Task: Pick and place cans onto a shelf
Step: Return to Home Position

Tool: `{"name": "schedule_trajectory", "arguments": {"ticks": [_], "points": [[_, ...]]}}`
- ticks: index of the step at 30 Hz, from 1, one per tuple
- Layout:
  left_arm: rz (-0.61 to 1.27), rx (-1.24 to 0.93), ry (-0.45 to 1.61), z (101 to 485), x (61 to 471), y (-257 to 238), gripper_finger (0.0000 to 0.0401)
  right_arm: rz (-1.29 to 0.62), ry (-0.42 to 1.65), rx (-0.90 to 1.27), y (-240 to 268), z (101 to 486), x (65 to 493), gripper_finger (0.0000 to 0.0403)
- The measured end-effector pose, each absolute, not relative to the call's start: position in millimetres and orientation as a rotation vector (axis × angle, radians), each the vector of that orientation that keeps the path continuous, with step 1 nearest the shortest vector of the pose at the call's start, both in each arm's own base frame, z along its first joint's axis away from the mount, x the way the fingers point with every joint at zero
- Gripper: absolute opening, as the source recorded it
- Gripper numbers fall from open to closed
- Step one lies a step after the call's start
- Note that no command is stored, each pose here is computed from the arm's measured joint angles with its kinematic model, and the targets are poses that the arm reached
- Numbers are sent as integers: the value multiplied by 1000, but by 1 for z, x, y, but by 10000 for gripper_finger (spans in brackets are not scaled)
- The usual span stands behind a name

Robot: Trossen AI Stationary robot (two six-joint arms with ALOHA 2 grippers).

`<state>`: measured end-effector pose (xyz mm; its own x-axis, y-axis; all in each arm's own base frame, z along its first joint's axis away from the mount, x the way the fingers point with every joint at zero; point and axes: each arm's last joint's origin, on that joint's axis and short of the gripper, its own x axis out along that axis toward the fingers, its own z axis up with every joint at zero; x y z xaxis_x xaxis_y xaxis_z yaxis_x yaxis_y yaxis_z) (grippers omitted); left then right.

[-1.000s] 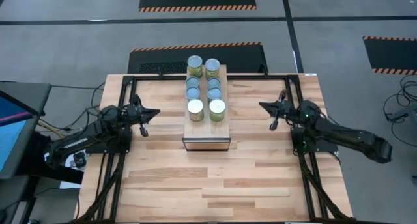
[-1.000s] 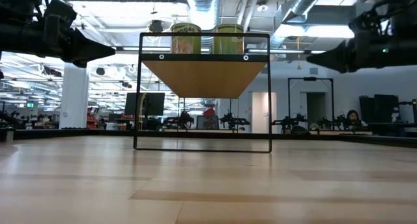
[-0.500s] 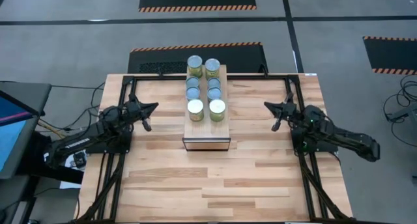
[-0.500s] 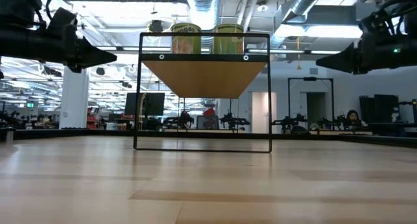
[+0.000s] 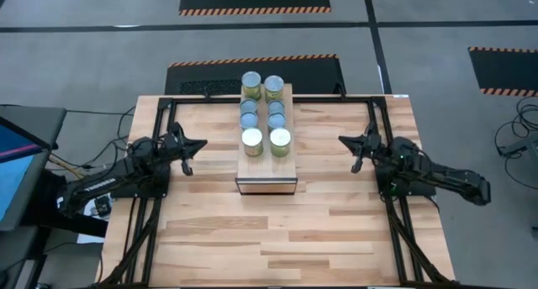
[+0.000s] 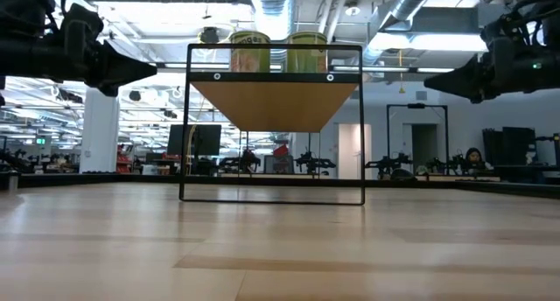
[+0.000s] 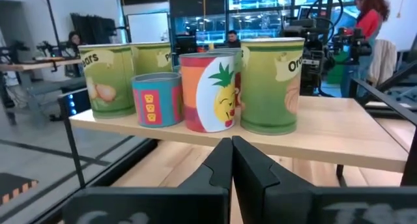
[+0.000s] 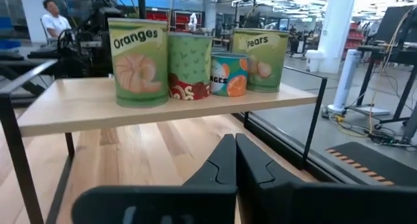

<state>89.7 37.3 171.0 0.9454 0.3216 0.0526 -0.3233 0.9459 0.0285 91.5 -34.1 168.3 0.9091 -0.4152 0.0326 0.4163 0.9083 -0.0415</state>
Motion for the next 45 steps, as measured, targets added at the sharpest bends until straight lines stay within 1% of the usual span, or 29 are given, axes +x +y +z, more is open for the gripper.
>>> {"name": "schedule_trajectory", "arguments": {"ticks": [4, 11, 16, 45], "points": [[337, 2, -52, 171, 90, 38, 0, -433, 0, -57, -35, 167, 93, 15], [441, -69, -50, 169, 89, 40, 0, -454, 44, -13, -38, 162, 95, 31], [444, -59, -47, 169, 89, 41, 0, -459, 71, 35, -39, 159, 96, 32], [442, -64, -47, 168, 89, 41, 0, -459, 83, 37, -39, 158, 97, 33]]}}
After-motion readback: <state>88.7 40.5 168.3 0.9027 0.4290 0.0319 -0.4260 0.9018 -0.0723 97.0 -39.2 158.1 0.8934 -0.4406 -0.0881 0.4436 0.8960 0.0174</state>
